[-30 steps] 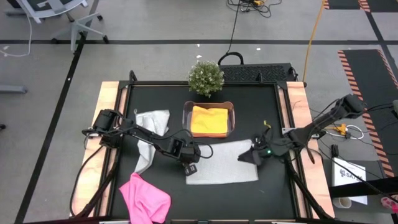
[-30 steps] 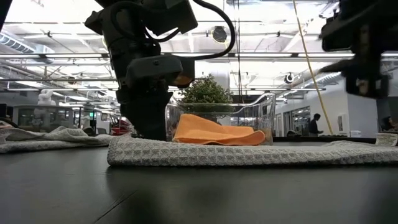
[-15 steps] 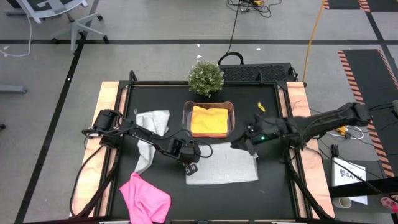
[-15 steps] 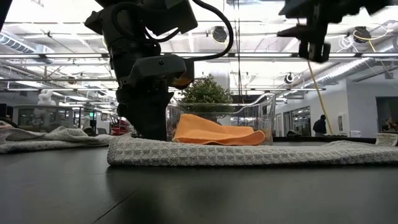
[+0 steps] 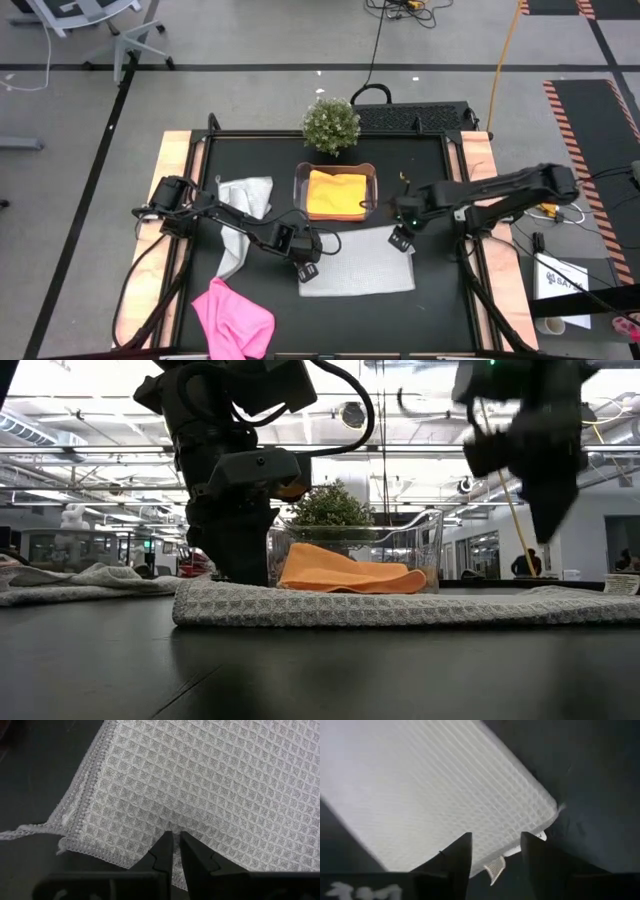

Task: Fold microfiber towels
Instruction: Fold the bottom gray microfiber towel on the table

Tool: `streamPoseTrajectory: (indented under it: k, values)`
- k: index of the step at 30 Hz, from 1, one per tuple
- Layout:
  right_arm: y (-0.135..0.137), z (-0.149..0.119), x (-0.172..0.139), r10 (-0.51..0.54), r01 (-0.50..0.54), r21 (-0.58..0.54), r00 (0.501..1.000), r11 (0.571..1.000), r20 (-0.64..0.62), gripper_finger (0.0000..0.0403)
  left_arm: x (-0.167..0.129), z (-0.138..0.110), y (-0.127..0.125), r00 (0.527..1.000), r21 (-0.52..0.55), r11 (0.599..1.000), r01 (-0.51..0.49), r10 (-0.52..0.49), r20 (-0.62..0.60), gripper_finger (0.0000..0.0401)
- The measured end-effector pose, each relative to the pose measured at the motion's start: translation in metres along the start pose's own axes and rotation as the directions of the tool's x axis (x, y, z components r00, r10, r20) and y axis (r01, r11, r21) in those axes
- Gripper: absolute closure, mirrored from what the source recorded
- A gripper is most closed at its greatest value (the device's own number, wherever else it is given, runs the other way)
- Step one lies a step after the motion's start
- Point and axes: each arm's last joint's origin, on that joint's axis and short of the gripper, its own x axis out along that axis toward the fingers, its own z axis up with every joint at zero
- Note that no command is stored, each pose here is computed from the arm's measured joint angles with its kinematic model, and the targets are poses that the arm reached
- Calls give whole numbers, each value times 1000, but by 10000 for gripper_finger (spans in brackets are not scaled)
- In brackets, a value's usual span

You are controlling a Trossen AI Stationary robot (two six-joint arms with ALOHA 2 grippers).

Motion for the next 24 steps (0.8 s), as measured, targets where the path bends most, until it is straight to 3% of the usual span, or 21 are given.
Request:
streamPoseTrajectory:
  k: [3,9,19,24]
  values:
    - [-11,0,21,-4,6,35,998,999,-62,219,0,0,0,1000,3,1000,0,0,0,364]
    - [-25,5,36,-18,21,56,999,998,-50,199,0,0,0,1000,3,1000,0,0,0,364]
    - [-39,0,57,4,-5,59,1000,998,23,195,0,0,0,1000,2,1000,0,0,1,364]
    - [-49,-13,68,-30,32,43,999,999,-29,195,0,0,0,1000,-1,1000,1,-1,-1,364]
